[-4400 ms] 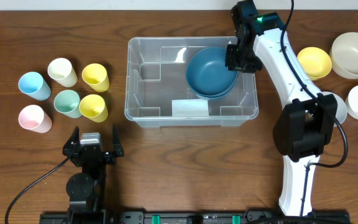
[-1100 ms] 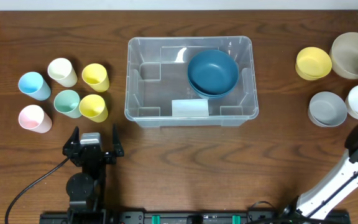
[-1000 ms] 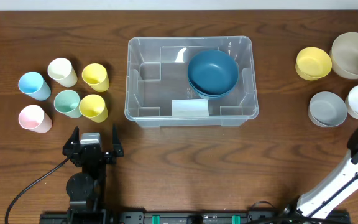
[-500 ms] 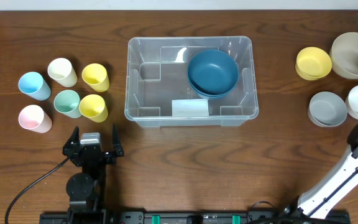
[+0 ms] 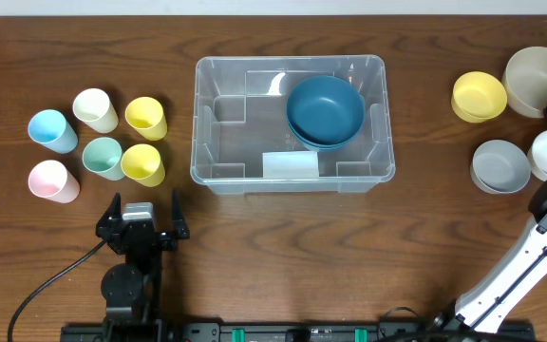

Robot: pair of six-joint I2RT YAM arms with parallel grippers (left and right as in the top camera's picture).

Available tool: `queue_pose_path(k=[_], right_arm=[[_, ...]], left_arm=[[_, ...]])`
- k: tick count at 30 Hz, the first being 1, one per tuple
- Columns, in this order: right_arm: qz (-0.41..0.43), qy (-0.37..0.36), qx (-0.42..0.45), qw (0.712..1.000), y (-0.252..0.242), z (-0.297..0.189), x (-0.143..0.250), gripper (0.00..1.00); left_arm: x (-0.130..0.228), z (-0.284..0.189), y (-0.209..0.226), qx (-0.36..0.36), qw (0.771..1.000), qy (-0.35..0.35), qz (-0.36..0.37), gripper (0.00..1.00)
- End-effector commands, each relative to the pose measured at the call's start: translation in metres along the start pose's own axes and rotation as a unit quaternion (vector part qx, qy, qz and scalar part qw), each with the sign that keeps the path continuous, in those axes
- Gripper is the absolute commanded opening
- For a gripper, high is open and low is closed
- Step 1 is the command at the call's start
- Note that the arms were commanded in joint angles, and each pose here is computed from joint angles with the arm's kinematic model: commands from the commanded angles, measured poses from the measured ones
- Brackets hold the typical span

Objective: Pack container
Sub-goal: 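Move the right gripper to the cream bowl and grip its rim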

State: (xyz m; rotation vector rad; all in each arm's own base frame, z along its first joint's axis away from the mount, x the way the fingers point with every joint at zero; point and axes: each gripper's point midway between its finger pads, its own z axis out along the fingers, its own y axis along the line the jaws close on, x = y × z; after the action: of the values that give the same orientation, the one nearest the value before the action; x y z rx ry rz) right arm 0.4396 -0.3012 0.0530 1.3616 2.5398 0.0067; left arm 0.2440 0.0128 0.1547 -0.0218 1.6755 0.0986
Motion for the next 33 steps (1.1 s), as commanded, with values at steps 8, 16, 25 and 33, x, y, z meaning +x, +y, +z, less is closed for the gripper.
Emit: queue_pose_path(k=[8,16,25,33], right_arm=[[-0.035,0.036,-0.068,0.996,0.028,-0.008,0.016,0.43],[-0.076,0.014,-0.085,0.993,0.040,-0.026,0.012,0.44],[-0.090,-0.027,-0.092,0.991,0.045,-0.033,-0.006,0.45],[-0.077,-0.043,-0.082,0.993,0.043,-0.033,-0.014,0.45]], left_arm=[[0.018,0.001,0.004,-0.012,1.000,0.026,0.011,0.98],[0.018,0.001,0.004,-0.012,1.000,0.026,0.011,0.98],[0.018,0.001,0.004,-0.012,1.000,0.026,0.011,0.98],[0.018,0.001,0.004,-0.012,1.000,0.026,0.011,0.98]])
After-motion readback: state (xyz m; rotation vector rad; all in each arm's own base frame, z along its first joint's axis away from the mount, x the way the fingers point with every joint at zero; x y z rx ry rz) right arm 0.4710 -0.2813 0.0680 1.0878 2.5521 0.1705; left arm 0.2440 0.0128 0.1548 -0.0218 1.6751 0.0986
